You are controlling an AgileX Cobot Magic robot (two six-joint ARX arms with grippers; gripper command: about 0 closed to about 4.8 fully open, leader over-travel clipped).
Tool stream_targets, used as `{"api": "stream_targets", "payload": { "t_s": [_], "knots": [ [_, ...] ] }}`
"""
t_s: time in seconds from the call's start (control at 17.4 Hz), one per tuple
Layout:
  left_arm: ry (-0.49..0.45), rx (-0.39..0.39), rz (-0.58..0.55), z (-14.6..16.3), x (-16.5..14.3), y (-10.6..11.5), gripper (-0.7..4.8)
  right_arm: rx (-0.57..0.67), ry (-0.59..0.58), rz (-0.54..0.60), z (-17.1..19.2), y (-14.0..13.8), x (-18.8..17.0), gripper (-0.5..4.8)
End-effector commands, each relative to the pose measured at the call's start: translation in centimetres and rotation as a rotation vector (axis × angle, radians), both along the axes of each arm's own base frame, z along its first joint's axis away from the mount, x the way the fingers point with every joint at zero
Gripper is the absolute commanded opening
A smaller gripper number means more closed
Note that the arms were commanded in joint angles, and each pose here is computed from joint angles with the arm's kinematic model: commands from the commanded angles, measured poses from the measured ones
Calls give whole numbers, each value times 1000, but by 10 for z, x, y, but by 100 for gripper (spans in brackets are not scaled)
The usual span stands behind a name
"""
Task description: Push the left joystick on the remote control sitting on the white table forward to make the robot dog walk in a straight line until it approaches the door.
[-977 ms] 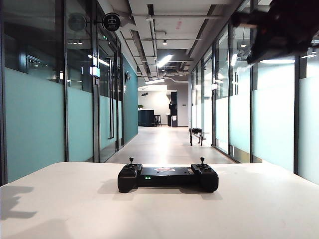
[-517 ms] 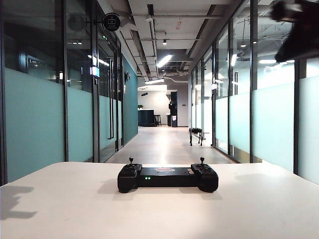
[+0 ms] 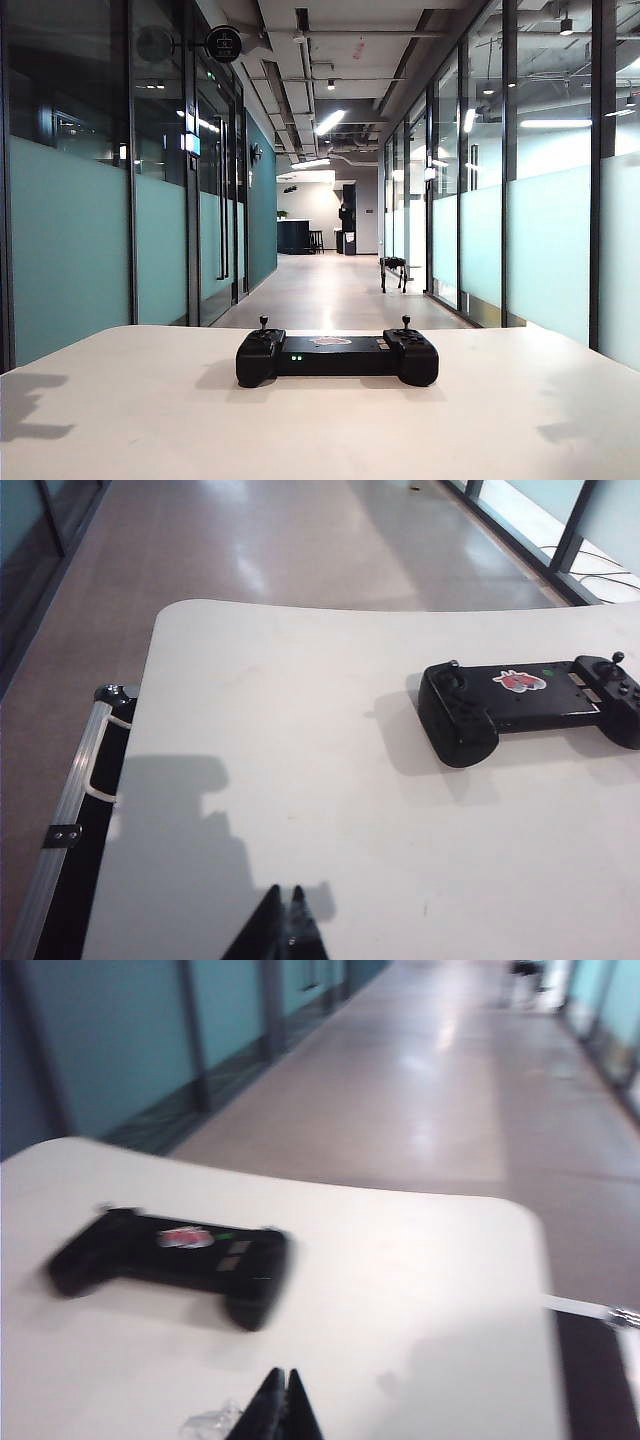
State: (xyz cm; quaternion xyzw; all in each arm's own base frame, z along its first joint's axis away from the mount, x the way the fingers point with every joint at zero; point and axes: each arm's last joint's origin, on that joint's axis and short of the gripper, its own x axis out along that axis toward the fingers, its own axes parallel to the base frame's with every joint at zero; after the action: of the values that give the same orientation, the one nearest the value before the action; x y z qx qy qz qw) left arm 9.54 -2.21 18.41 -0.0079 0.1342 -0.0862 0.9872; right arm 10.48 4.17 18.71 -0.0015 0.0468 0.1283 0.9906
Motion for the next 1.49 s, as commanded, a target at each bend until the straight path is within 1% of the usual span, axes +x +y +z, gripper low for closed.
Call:
{"api": "stream_targets", "payload": {
  "t_s": [0.06, 0.17, 0.4, 1.15, 1.38, 1.49],
  "knots": [
    [-11, -5, 2, 2, 0, 0, -5, 1, -8, -78, -5, -11, -3, -5],
    [-11, -5, 2, 2, 0, 0, -5, 12, -41, -146, -6, -19, -5, -5],
    [-11, -5, 2, 2, 0, 0, -5, 26, -96, -178, -13, -29, -9, -5],
    [-11, -5, 2, 2, 0, 0, -5, 25, -105, -216, -22, -34, -7, -5],
    [-11, -5, 2, 2, 0, 0, -5, 34, -150, -212, -18, -34, -8, -5],
    [-11, -5, 2, 2, 0, 0, -5, 35, -153, -209, -18, -34, -8, -5]
  ]
}}
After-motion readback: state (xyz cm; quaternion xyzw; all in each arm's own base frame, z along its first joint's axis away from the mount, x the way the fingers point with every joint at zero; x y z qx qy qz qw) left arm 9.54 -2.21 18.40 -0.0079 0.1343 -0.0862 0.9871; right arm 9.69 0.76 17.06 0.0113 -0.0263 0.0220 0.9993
